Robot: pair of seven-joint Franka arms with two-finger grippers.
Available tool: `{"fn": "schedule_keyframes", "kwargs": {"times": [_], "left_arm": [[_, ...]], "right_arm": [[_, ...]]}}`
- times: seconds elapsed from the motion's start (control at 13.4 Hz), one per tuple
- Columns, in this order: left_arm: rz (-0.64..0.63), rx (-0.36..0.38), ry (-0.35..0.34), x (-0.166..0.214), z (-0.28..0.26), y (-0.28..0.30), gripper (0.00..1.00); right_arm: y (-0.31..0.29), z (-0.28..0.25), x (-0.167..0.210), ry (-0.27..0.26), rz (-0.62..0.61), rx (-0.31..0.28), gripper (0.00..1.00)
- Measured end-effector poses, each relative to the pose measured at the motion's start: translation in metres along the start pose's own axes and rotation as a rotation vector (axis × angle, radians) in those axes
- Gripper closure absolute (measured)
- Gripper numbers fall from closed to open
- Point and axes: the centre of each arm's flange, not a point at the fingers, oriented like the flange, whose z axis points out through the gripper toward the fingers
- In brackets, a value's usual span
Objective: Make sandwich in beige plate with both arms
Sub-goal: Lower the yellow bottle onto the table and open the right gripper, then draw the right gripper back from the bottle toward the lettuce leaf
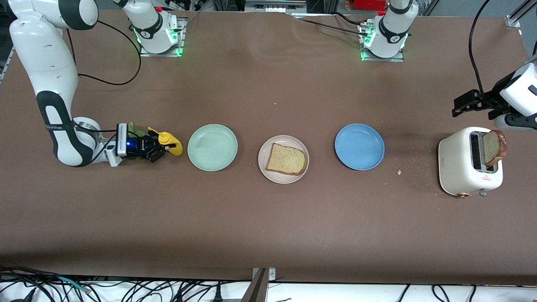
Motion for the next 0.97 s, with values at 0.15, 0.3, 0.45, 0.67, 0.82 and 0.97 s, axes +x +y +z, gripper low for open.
{"fn": "schedule_keyframes", "kwargs": {"times": [0.15, 0.3, 0.45, 0.67, 0.82, 0.97], "left_arm": [[0.000, 0.000, 0.000, 0.000, 0.000, 0.000, 0.00], [0.000, 0.000, 0.000, 0.000, 0.000, 0.000, 0.00], [0.001, 0.000, 0.000, 0.000, 0.000, 0.001, 0.00], [0.002, 0.000, 0.000, 0.000, 0.000, 0.001, 0.00], [0.002, 0.000, 0.000, 0.000, 0.000, 0.001, 0.00], [0.002, 0.000, -0.001, 0.000, 0.000, 0.001, 0.00]], "right_arm": [[0.003, -0.001, 0.002, 0.001, -0.006, -0.002, 0.56], [0.005, -0.005, 0.004, -0.005, -0.005, -0.005, 0.35], [0.004, -0.020, 0.005, -0.036, 0.005, -0.004, 0.12], [0.007, -0.054, 0.024, -0.109, 0.073, 0.029, 0.00], [0.013, -0.073, 0.047, -0.168, 0.138, 0.048, 0.00], [0.020, -0.087, 0.077, -0.240, 0.221, 0.067, 0.00]]}}
